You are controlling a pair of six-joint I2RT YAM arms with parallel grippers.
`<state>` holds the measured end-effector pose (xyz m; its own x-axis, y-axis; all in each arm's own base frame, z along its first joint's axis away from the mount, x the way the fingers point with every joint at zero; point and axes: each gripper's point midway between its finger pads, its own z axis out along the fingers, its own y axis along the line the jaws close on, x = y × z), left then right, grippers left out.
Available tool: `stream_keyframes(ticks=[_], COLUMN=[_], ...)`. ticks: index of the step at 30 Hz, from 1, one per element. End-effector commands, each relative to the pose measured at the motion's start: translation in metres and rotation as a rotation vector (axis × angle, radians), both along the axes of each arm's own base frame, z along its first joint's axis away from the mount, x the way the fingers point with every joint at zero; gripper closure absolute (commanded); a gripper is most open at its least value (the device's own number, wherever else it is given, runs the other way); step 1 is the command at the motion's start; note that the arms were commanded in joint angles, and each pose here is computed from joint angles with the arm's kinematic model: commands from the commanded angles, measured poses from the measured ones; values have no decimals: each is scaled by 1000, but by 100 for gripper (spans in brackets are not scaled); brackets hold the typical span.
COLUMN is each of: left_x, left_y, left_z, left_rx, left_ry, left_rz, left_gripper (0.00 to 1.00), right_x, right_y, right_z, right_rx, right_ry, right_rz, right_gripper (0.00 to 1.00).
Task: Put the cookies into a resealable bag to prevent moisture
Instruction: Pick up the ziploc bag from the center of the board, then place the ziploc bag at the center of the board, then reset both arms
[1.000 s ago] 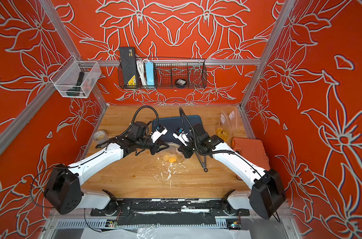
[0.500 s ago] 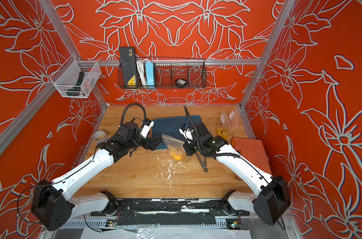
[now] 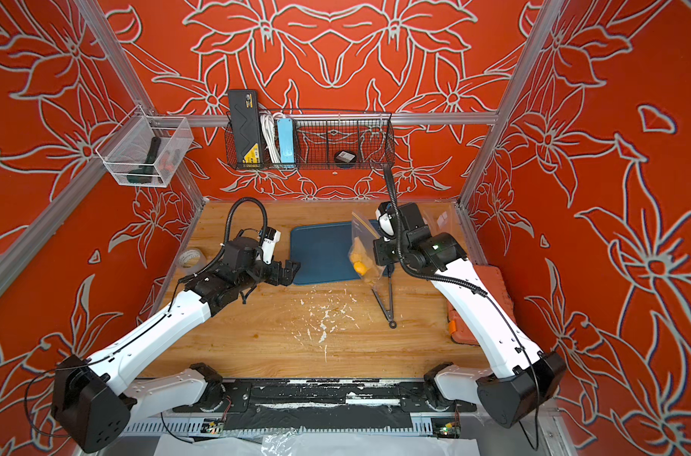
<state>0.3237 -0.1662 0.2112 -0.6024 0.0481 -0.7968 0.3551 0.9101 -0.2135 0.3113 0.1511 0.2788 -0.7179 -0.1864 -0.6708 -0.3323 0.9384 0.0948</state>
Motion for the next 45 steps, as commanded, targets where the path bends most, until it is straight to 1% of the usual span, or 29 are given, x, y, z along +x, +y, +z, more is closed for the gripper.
stream_keyframes(ticks=[1, 3, 6, 9, 12, 16, 17, 18, 19, 20, 21, 22, 24, 25, 26, 27, 29, 32, 34, 35, 37, 39, 41, 42, 44, 45], left_x=[-7, -10, -14, -16, -18, -18, -17, -16, -20, -19, -19, -19, -17, -17, -17, -18, -20, -23, -25, -25, -24, -25, -26, -26, -26, -24], left_y=[1, 1, 1, 5, 8, 14, 17, 19, 25, 29, 35, 41, 52, 56, 58, 61, 73, 92, 104, 109, 132, 147, 147, 148, 151, 153], left_z=[6, 8, 14, 19, 20, 17, 18, 16, 29, 33, 38, 45, 58, 66, 72, 74, 74, 56, 39, 30, 7, -13, -26, -31, -35, -41], left_rx=[-33, -35, -26, -12, -4, -6, -8, -5, -21, -23, -25, -28, -37, -42, -45, -47, -70, -73, -50, -24, 25, 65, 119, 126, 135, 153], left_ry=[-7, -17, -46, -69, -74, -73, -79, -80, -125, -148, -176, -204, -268, -312, -359, -410, -487, -576, -614, -622, -601, -584, -589, -593, -616, -610], left_rz=[-8, -21, -42, -40, -28, 10, 27, 41, 65, 89, 117, 150, 202, 218, 220, 224, 290, 374, 420, 441, 555, 620, 589, 589, 597, 600], left_gripper=[1, 1, 1, 1, 1, 1, 1, 1, 1, 1, 1, 1, 1, 1, 1, 1, 1, 1, 1, 1, 1, 1, 1, 1, 1, 1], right_x=[18, 31, 47, 60, 72, 77, 77, 76, 74, 73, 72, 70, 65, 60, 55, 49, 34, 15, 2, -2, -6, -3, 6, 11, 21, 28], right_y=[-27, -39, -53, -69, -83, -109, -115, -118, -120, -120, -120, -120, -122, -123, -124, -126, -132, -142, -154, -159, -167, -176, -176, -175, -177, -176], right_z=[3, 3, -3, -16, -36, -73, -79, -81, -78, -73, -64, -53, -29, -12, -5, 0, -3, -30, -52, -56, -71, -87, -107, -115, -128, -133], right_rx=[-24, -34, -18, -29, -37, -138, -164, -183, -191, -188, -175, -159, -131, -106, -82, -55, -20, -13, -42, -55, -104, -139, -191, -213, -241, -259], right_ry=[-4, -10, 9, 30, 59, 123, 134, 139, 134, 121, 93, 57, -31, -104, -157, -222, -318, -409, -430, -450, -482, -506, -524, -526, -491, -492], right_rz=[-101, -128, -150, -191, -226, -286, -299, -303, -310, -313, -316, -324, -341, -351, -363, -380, -417, -464, -513, -530, -547, -593, -565, -546, -557, -541], right_gripper=[100, 100, 100, 100, 100, 100, 93, 80, 63, 51, 43, 39, 36, 35, 32, 28, 19, 16, 13, 12, 11, 13, 13, 11, 8, 7])
